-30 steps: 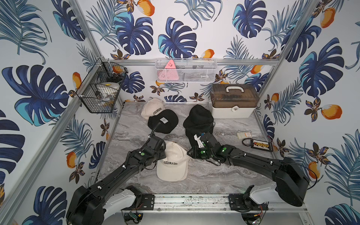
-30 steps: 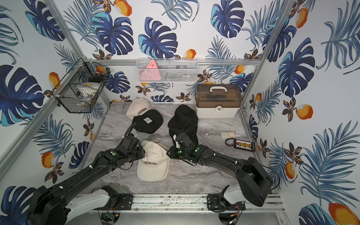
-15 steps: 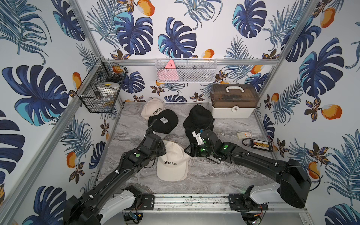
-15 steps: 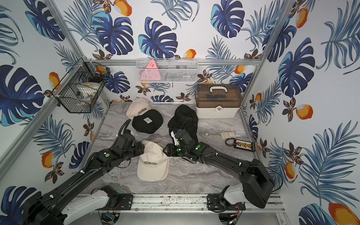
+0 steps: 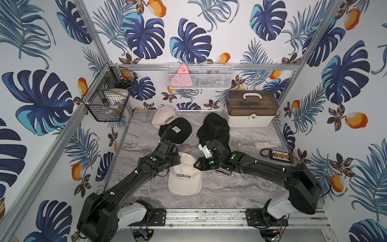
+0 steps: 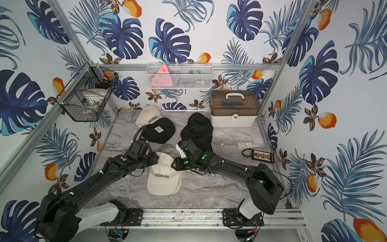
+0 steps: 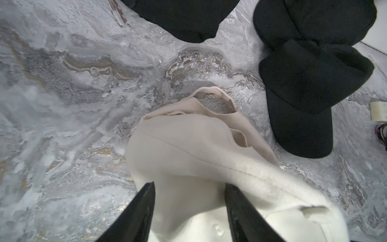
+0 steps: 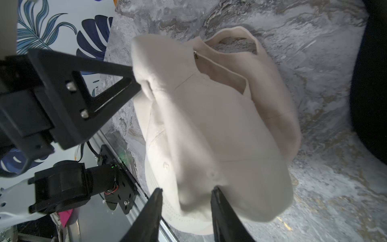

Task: Stack the baseball caps by color
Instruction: Adjust the baseball cap.

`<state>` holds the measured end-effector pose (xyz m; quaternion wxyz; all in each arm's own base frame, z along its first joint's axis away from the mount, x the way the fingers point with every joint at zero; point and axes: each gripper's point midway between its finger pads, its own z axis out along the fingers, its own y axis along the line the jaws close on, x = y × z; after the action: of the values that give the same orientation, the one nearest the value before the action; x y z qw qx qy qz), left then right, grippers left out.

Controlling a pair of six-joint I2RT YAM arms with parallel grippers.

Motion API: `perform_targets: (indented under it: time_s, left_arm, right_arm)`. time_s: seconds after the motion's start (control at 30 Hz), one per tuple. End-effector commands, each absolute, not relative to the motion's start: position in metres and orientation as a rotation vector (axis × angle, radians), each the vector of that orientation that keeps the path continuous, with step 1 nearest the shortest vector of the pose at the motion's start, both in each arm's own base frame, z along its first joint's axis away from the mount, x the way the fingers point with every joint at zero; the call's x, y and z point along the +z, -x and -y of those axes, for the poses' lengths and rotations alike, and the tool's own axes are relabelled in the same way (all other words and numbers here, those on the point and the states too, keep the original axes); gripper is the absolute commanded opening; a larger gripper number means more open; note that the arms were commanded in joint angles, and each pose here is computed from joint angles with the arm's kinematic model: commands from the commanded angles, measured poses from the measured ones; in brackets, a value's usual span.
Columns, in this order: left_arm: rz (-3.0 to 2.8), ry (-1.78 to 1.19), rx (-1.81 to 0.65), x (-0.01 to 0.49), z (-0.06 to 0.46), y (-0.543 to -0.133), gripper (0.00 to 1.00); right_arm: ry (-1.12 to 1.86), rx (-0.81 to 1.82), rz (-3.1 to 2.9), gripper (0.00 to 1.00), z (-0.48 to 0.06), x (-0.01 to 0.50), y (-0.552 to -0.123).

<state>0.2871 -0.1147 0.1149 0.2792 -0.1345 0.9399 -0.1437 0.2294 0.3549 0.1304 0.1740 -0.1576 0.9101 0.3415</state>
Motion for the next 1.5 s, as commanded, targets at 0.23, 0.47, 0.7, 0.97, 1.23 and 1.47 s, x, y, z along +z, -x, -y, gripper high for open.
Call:
perform_targets:
  time_s: [0.23, 0.47, 0.7, 0.97, 1.23, 1.47]
  left_arm:
    - [-2.519, 0.340, -0.528, 0.110, 0.128, -0.278, 0.21]
    - [-2.494, 0.357, -0.578, 0.127, 0.131, -0.275, 0.00]
    - [-2.465, 0.386, -0.668, 0.161, 0.136, -0.267, 0.00]
    - [-2.457, 0.443, -0.744, 0.167, 0.139, -0.260, 0.00]
    - [-2.486, 0.441, -0.617, 0.144, 0.129, -0.267, 0.00]
    - [-2.482, 0.409, -0.504, 0.142, 0.119, -0.277, 0.00]
  right_arm:
    - [0.474, 0.916, -2.610, 0.14, -0.362, 0.120, -0.237]
    - [0.482, 0.880, -2.586, 0.00, -0.357, 0.131, -0.240]
    - [0.515, 0.907, -2.556, 0.00, -0.358, 0.161, -0.242]
    - [0.476, 0.888, -2.586, 0.00, -0.346, 0.165, -0.267]
    - [0.451, 0.981, -2.633, 0.00, -0.356, 0.143, -0.266]
    - [0.407, 0.999, -2.666, 0.00, -0.356, 0.124, -0.263]
